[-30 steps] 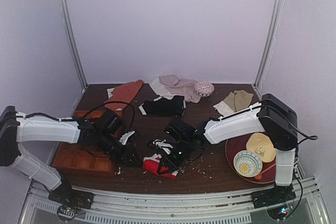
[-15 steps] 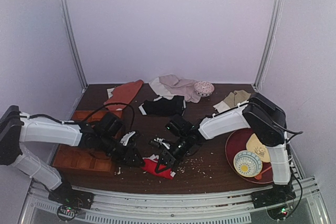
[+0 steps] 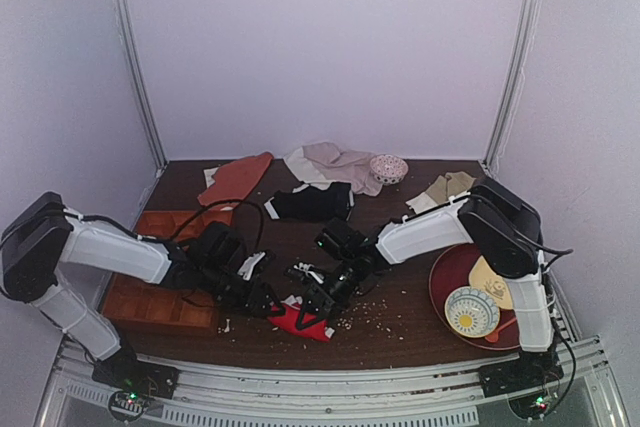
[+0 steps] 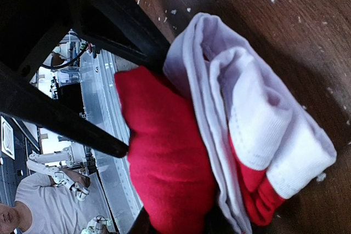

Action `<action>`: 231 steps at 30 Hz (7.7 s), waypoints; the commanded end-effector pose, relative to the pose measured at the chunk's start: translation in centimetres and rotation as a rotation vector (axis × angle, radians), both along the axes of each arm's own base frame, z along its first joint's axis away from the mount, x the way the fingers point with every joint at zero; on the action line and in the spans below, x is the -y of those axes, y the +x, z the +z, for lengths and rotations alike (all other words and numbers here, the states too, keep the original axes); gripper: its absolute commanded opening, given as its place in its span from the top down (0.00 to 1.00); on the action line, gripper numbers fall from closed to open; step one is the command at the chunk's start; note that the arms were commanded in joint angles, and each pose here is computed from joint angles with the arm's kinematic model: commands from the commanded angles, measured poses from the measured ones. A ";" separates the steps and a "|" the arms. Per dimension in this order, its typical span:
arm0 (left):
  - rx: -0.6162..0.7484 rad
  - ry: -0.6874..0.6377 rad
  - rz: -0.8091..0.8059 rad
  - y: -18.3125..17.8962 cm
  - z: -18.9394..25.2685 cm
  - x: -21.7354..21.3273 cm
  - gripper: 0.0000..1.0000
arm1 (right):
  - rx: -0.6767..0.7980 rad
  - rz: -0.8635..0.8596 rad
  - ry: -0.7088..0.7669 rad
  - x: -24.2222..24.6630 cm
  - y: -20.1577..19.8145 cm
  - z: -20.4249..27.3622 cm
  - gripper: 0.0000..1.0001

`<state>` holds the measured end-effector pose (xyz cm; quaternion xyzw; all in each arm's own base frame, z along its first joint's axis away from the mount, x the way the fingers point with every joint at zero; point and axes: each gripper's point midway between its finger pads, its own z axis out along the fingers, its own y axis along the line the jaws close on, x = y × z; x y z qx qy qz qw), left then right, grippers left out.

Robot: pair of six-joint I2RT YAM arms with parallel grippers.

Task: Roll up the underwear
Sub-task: Roll the underwear at the center of the board, then pick up the underwear from the center of the board.

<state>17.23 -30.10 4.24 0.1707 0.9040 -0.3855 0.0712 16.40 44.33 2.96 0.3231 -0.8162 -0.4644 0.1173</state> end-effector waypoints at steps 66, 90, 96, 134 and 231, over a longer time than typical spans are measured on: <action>-0.128 0.148 -0.012 1.1 -1.0 0.8 1.00 | 0.161 -0.193 -0.399 7.7 -3.0 -6.9 1.00; -0.145 0.108 0.198 0.9 6.2 -1.3 0.69 | 0.250 -0.174 -0.486 8.0 -1.9 -6.8 1.00; -0.214 0.114 0.370 0.1 6.0 -3.3 0.66 | 0.259 -0.216 -0.507 7.5 -1.8 -6.7 1.00; -0.118 -0.136 0.798 -2.5 0.9 -3.3 0.36 | 0.365 -0.499 -0.514 3.3 -2.6 -8.9 1.00; 0.000 -0.126 0.715 -0.9 0.0 -0.3 1.00 | -0.113 -0.463 -0.203 1.8 -7.3 -9.4 0.76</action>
